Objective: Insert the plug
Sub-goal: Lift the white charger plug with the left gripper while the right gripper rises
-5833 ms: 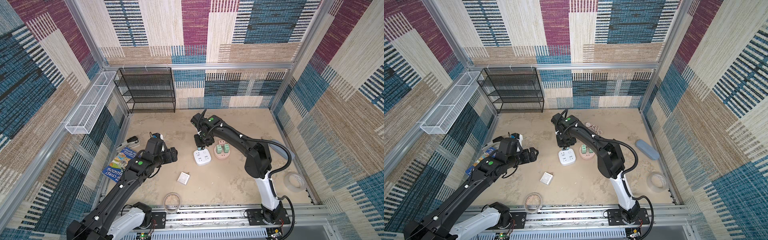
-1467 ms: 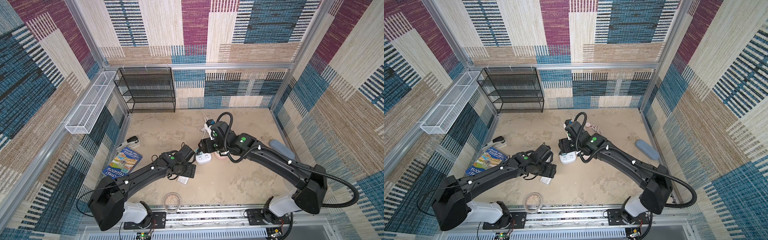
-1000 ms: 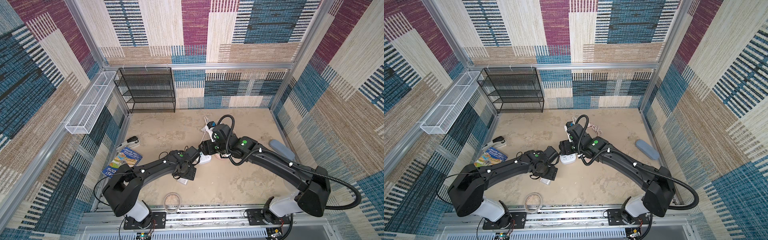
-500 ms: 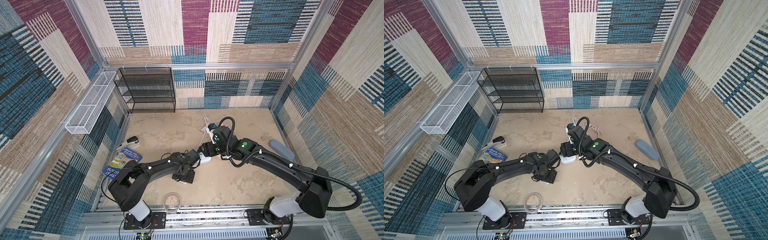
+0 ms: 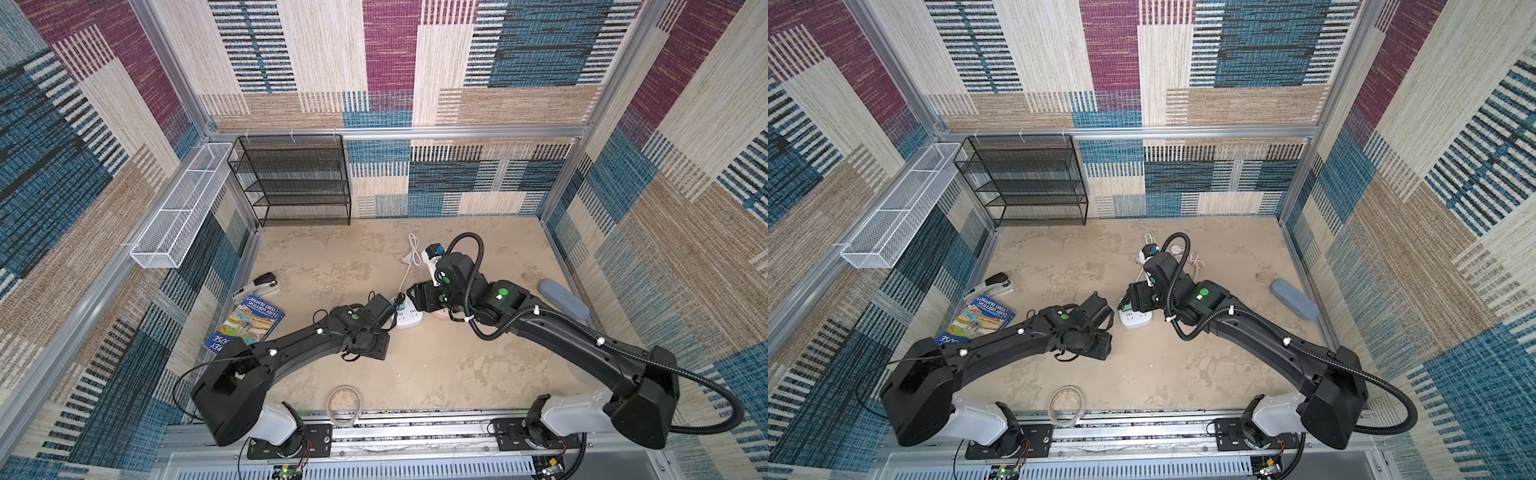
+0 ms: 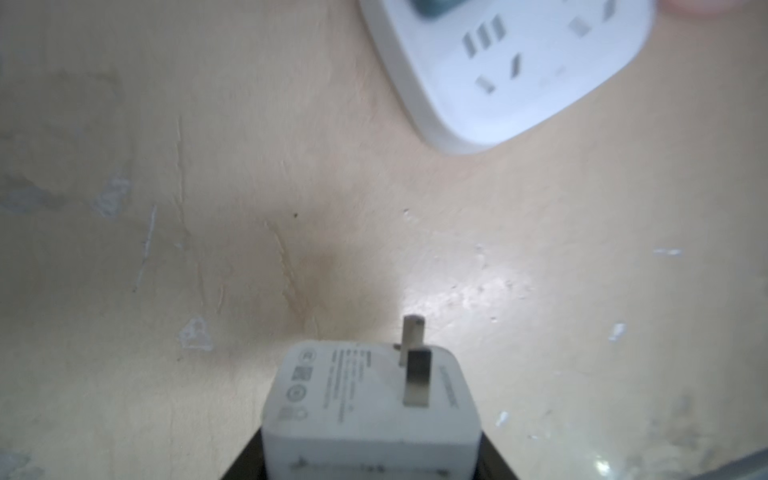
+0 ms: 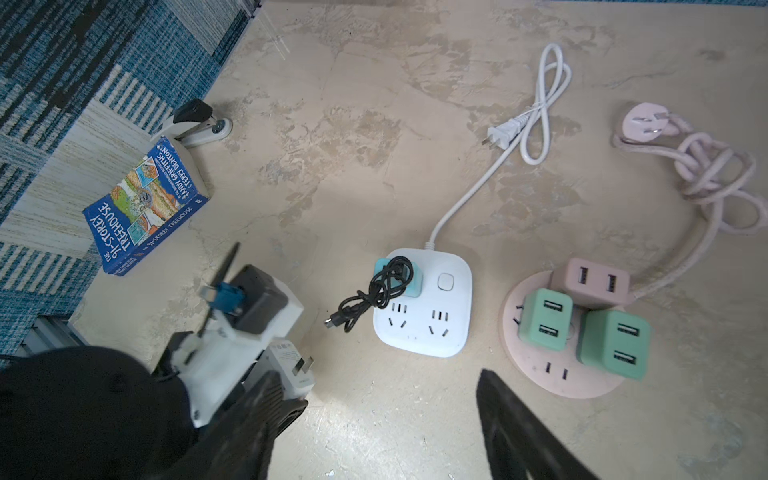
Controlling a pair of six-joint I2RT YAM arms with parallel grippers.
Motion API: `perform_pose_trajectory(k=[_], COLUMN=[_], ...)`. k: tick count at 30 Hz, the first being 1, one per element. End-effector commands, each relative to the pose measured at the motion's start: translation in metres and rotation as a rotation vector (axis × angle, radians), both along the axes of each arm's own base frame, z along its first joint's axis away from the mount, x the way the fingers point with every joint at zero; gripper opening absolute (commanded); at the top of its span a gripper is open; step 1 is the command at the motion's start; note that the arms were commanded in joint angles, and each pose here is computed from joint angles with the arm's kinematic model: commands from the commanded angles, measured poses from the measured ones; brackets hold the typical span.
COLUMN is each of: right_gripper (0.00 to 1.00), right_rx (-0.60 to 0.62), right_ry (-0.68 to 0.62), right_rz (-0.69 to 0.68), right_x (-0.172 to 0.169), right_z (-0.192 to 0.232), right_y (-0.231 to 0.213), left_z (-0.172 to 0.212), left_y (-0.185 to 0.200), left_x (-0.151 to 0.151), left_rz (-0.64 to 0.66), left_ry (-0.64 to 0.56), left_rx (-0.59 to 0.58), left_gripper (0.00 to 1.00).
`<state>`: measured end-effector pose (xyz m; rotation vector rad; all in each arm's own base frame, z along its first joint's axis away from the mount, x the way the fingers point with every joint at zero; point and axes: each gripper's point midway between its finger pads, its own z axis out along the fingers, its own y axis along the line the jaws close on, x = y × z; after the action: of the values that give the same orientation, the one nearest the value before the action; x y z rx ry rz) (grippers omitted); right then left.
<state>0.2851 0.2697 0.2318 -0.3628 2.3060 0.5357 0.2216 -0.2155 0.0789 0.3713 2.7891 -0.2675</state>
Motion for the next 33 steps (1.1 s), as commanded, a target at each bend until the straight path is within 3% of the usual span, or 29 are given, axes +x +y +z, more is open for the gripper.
perform_pose_trajectory(k=[1,4,7,8,11,14,17,20,22,24,27,29,33], right_gripper=[0.74,0.74,0.72,0.72,0.71,0.71,0.71,0.7,0.7,0.7,0.7,0.7,0.73], right_rx=[0.067,0.155,0.23,0.248,0.279,0.286,0.26,0.259,0.27,0.261,0.27,0.285,0.337], right_ry=[-0.083,-0.137,-0.202,-0.234,-0.345,-0.42,-0.432,-0.424,-0.417,-0.391,-0.39,-0.403,-0.451], right_rz=[-0.072,-0.069,-0.031,-0.044,-0.102,-0.112,-0.128,-0.1,-0.067,-0.066,-0.064,-0.036,0.045], right_x=[0.005,-0.002,-0.009,-0.01,-0.013,-0.019,-0.018,-0.018,-0.018,-0.015,-0.013,-0.015,-0.023], right_z=[0.019,0.031,0.046,0.054,0.074,0.093,0.096,0.092,0.087,0.078,0.074,0.071,0.072], right_y=[-0.01,-0.014,-0.014,-0.019,-0.041,-0.054,-0.06,-0.053,-0.045,-0.04,-0.037,-0.033,-0.021], left_z=[0.043,0.097,0.166,0.184,0.207,0.225,0.235,0.231,0.237,0.24,0.238,0.245,0.26], left_y=[-0.016,-0.031,-0.056,-0.056,-0.044,-0.036,-0.037,-0.031,-0.036,-0.034,-0.007,0.004,0.02], left_x=[0.02,0.031,0.027,0.024,0.014,-0.005,-0.019,-0.01,-0.011,-0.002,0.032,0.043,0.054], left_rz=[0.081,0.144,0.01,-0.051,-0.195,-0.291,-0.352,-0.268,-0.281,-0.208,0.165,0.36,0.607], left_ry=[-0.1,-0.193,-0.353,-0.43,-0.644,-0.776,-0.797,-0.781,-0.785,-0.763,-0.658,-0.578,-0.468], left_rx=[-0.184,-0.419,-0.701,-0.737,-0.71,-0.762,-0.804,-0.795,-0.839,-0.846,-0.845,-0.935,-1.179], left_gripper=[0.0,0.0,0.0,0.0,0.0,0.0,0.0,0.0,0.0,0.0,0.0,0.0,0.0])
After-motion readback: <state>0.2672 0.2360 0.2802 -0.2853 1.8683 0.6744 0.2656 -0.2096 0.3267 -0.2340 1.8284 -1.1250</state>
